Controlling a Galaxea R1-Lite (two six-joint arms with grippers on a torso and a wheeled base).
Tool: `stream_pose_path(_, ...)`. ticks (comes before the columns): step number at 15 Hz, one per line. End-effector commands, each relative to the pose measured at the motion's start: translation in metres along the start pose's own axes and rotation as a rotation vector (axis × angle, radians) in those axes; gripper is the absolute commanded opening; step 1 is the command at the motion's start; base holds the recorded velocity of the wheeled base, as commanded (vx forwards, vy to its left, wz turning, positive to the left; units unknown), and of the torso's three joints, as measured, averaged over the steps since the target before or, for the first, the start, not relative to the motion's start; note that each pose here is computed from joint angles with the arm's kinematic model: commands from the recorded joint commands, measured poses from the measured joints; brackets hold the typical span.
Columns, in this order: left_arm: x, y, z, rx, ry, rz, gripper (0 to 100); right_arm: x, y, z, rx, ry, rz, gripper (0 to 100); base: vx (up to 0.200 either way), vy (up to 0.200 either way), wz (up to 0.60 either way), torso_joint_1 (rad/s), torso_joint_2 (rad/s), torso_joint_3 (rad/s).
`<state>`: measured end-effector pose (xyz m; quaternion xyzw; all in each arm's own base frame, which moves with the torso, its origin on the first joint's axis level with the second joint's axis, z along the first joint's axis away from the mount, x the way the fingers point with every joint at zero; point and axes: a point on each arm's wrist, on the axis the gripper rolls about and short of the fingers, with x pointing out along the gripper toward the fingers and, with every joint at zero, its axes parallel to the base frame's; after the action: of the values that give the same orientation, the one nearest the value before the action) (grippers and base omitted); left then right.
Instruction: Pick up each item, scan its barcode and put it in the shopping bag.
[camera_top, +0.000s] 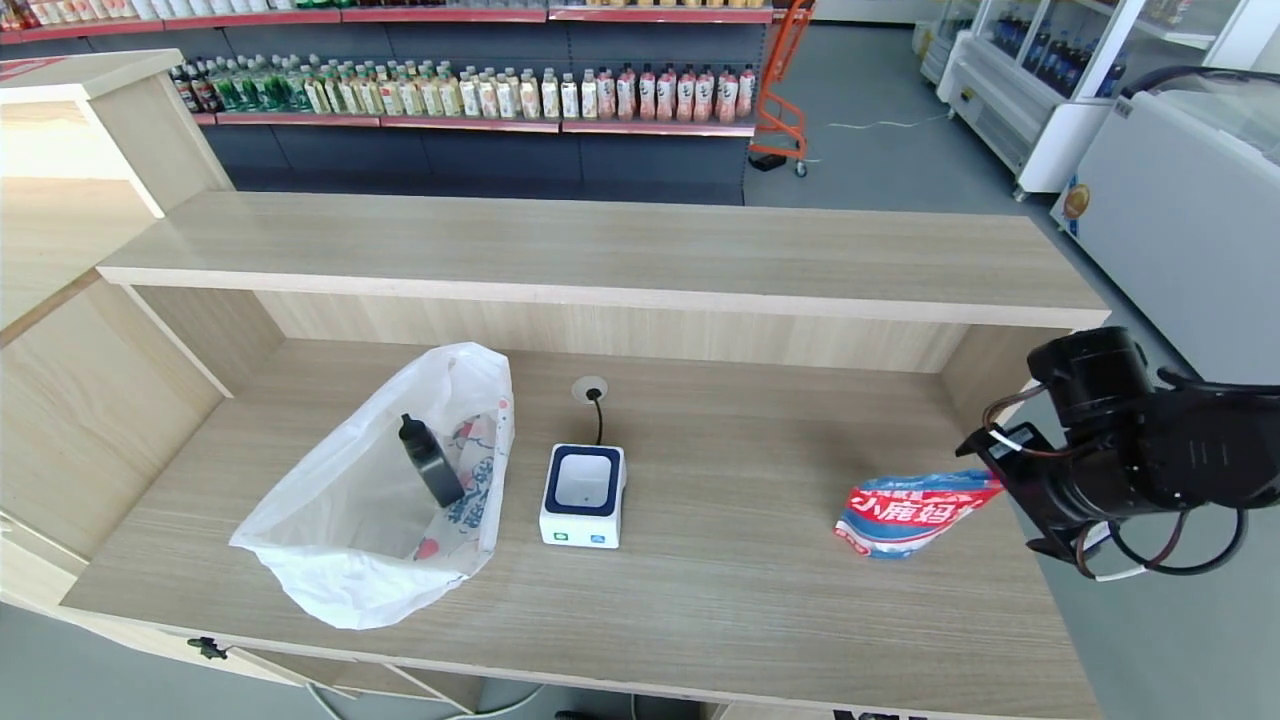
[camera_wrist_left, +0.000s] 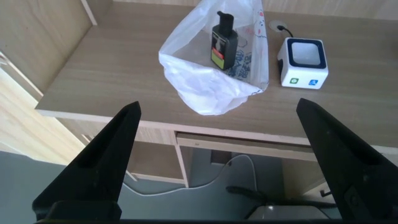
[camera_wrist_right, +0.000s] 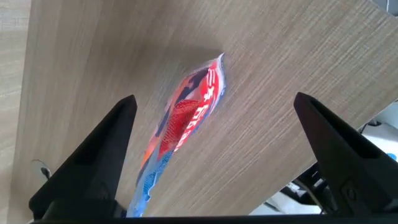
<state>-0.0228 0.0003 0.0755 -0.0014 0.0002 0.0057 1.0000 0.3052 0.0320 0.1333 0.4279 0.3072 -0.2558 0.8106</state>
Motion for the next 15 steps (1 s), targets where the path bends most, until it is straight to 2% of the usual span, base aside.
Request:
stream_pose_path(1, 0.0, 0.0, 0.0, 0.0, 0.0, 0.001, 100, 0.026, 0.009, -0.016, -0.047, 0.037, -0.018, 100, 0.0, 0.0, 0.0, 0.0, 0.0, 0.0)
stream_pose_path(6, 0.0, 0.0, 0.0, 0.0, 0.0, 0.001, 100, 0.057, 0.031, -0.044, -0.106, 0.076, -0.016, 100, 0.0, 0.0, 0.0, 0.0, 0.0, 0.0)
stream_pose_path(7, 0.0, 0.0, 0.0, 0.0, 0.0, 0.001, 100, 0.061, 0.035, -0.044, -0.105, 0.072, -0.011, 0, 0.0, 0.0, 0.0, 0.0, 0.0, 0.0)
stream_pose_path(11, 0.0, 0.0, 0.0, 0.0, 0.0, 0.001, 100, 0.067, 0.036, -0.047, -0.171, 0.072, -0.003, 0, 0.0, 0.0, 0.0, 0.0, 0.0, 0.0)
stream_pose_path(15, 0.0, 0.0, 0.0, 0.0, 0.0, 0.001, 100, 0.064, 0.035, -0.049, -0.352, 0.028, -0.013, 0, 0.0, 0.0, 0.0, 0.0, 0.0, 0.0)
